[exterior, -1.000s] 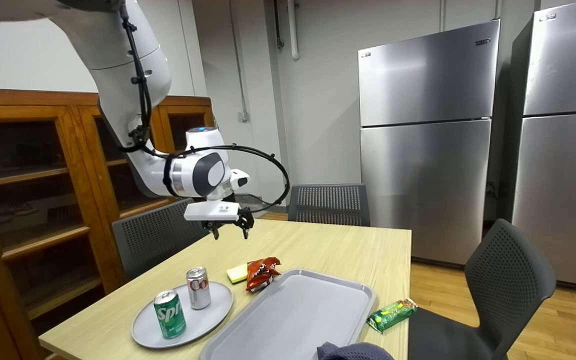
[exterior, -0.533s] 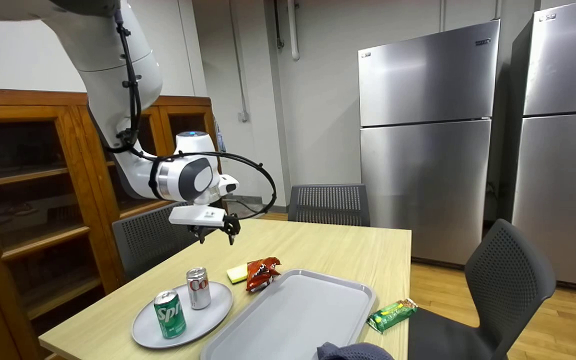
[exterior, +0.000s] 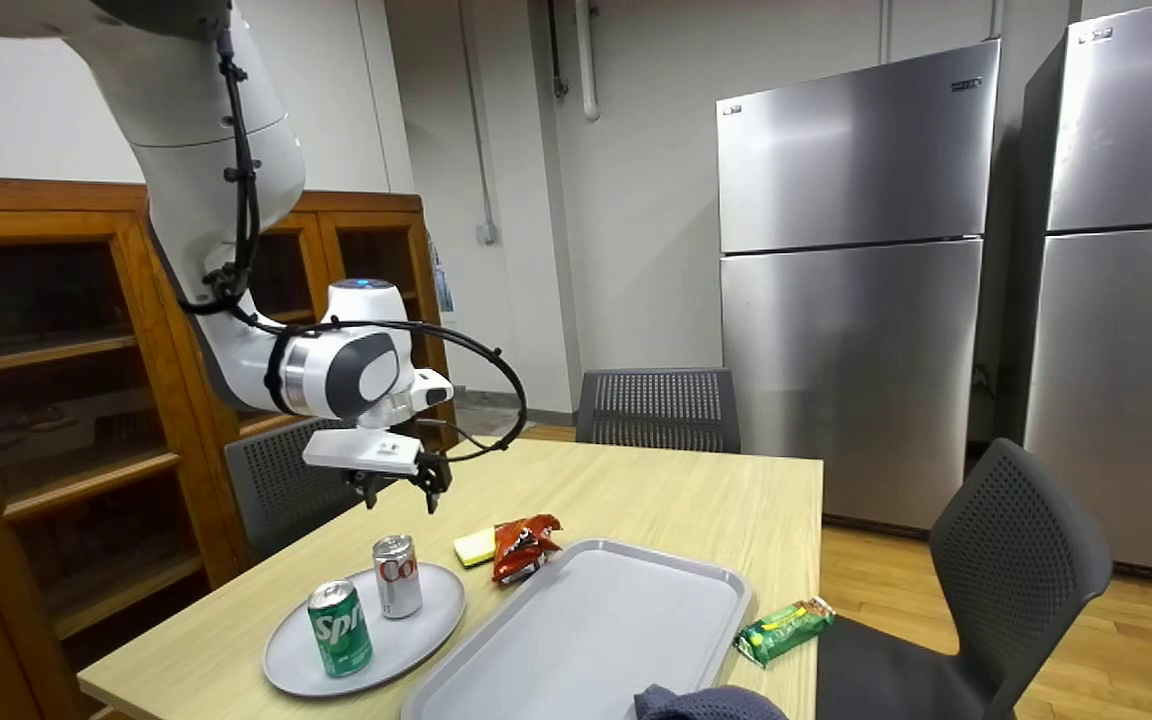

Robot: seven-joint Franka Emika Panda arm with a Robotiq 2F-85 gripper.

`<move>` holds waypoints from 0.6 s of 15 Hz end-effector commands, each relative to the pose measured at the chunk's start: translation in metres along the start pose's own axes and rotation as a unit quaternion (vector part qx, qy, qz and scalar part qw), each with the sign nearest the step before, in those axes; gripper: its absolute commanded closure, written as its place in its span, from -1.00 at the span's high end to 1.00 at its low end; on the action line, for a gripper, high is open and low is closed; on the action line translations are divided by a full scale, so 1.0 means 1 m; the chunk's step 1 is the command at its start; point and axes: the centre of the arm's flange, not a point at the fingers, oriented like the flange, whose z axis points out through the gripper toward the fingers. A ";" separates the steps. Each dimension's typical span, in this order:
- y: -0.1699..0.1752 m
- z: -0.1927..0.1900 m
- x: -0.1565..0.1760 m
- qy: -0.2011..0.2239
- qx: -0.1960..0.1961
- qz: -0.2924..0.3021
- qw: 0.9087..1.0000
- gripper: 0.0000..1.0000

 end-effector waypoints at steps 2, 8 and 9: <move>0.002 -0.012 -0.023 -0.006 -0.008 0.006 1.000 1.00; 0.000 -0.003 -0.035 -0.031 -0.001 0.007 1.000 1.00; 0.000 0.000 -0.036 -0.033 -0.002 0.007 0.999 1.00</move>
